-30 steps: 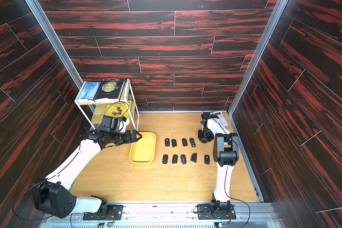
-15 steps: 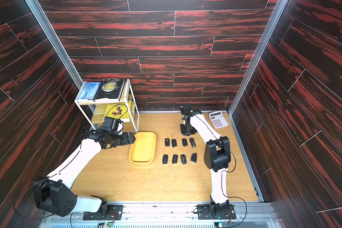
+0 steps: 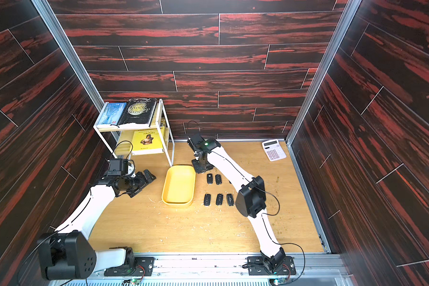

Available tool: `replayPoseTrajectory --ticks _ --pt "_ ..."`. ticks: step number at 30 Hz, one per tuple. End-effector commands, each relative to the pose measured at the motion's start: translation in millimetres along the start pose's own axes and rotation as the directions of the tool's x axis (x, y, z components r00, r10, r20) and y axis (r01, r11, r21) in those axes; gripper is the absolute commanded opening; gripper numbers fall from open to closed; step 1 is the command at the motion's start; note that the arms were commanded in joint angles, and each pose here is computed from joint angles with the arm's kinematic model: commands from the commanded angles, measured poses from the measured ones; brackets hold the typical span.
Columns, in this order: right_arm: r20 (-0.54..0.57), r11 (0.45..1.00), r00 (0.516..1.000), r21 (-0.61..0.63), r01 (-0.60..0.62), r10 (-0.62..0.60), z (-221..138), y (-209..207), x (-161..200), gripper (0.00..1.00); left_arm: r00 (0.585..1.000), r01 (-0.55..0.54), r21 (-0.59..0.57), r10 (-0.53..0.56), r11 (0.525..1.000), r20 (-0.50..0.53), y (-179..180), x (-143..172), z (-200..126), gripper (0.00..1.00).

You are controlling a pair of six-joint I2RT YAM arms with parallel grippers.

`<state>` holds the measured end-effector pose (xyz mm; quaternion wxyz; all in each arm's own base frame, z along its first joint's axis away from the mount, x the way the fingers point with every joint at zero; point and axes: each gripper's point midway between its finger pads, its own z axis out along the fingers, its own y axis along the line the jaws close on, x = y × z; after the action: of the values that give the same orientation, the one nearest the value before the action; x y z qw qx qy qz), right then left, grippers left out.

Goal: Place the car key into the storage box
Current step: Place the car key in the storage box.

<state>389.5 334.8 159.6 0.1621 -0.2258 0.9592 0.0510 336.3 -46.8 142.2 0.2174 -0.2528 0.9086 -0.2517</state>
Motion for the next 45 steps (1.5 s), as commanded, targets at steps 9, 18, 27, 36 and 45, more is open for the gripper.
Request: replayPoseTrajectory --ticks 9,18,27,36,45 --pt "-0.016 0.989 0.999 -0.143 0.049 -0.052 -2.1 59.4 4.7 0.2 0.981 0.097 0.29 -0.043 0.952 -0.187 -39.5 11.4 36.8 1.0" --pt "-0.036 0.972 0.996 -0.221 0.077 -0.087 12.6 89.4 11.1 0.19 0.975 0.088 0.198 -0.044 0.976 -0.219 -21.2 15.2 50.0 1.0" --pt "-0.074 0.965 0.991 -0.248 0.087 -0.109 40.5 106.4 20.1 0.19 0.962 0.119 0.151 -0.076 0.981 -0.263 -10.0 20.2 68.3 1.0" --pt "-0.129 0.968 0.985 -0.235 0.085 -0.117 72.4 107.7 31.5 0.17 0.963 0.102 0.17 -0.054 0.98 -0.263 -17.9 18.2 70.9 1.0" --pt "-0.138 0.971 0.984 -0.226 0.08 -0.113 86.4 107.6 32.8 0.25 0.961 0.1 0.144 -0.059 0.984 -0.27 -10.7 22.9 74.2 0.99"
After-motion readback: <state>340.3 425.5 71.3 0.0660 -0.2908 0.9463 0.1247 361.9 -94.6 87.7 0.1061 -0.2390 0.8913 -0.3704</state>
